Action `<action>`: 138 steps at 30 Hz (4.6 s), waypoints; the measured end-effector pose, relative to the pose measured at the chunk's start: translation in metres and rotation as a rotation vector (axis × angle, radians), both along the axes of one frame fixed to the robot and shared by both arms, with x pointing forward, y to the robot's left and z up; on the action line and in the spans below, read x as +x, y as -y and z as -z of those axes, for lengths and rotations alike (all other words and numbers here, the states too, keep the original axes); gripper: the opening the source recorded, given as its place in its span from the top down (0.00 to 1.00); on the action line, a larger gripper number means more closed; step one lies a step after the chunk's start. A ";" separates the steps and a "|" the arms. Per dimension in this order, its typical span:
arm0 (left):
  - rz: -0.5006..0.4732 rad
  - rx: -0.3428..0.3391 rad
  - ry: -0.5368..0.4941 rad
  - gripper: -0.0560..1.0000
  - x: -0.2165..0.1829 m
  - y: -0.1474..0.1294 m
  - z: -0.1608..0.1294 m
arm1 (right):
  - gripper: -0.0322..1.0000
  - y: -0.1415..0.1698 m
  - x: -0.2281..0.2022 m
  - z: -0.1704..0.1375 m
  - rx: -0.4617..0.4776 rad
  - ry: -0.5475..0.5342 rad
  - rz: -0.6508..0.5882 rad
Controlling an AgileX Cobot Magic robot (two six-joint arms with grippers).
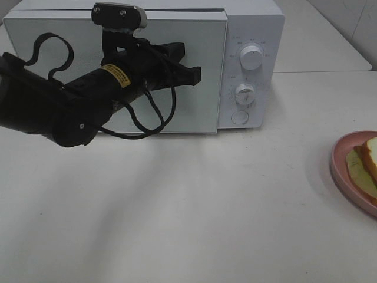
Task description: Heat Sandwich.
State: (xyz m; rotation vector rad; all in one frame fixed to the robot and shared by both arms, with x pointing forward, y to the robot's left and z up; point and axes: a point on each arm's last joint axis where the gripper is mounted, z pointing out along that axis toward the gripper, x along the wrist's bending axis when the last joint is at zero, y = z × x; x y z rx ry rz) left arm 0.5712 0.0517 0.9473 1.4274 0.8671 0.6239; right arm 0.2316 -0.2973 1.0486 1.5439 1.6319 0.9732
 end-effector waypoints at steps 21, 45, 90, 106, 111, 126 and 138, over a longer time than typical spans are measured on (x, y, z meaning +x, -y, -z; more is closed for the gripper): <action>0.006 0.026 -0.054 0.95 0.014 0.020 0.005 | 0.23 0.000 0.000 0.000 0.000 0.000 0.000; -0.024 0.036 -0.151 0.95 -0.030 -0.006 0.006 | 0.23 0.000 0.000 0.000 0.000 0.000 0.000; 0.060 0.633 -0.878 0.03 -0.117 -0.080 -0.062 | 0.23 0.000 0.000 0.000 0.000 0.000 0.000; -0.350 0.444 -1.186 0.03 -0.100 -0.222 -0.089 | 0.23 0.000 0.000 0.000 0.000 0.000 0.000; -0.386 0.466 -1.242 0.03 -0.111 -0.237 -0.094 | 0.23 0.000 0.000 0.000 0.000 0.000 0.000; -0.415 0.499 -1.189 0.03 -0.174 -0.244 -0.106 | 0.23 0.000 0.000 0.000 0.000 0.000 0.000; -0.458 0.425 -0.952 0.03 -0.227 -0.246 -0.100 | 0.23 0.000 0.000 0.000 0.000 0.000 0.000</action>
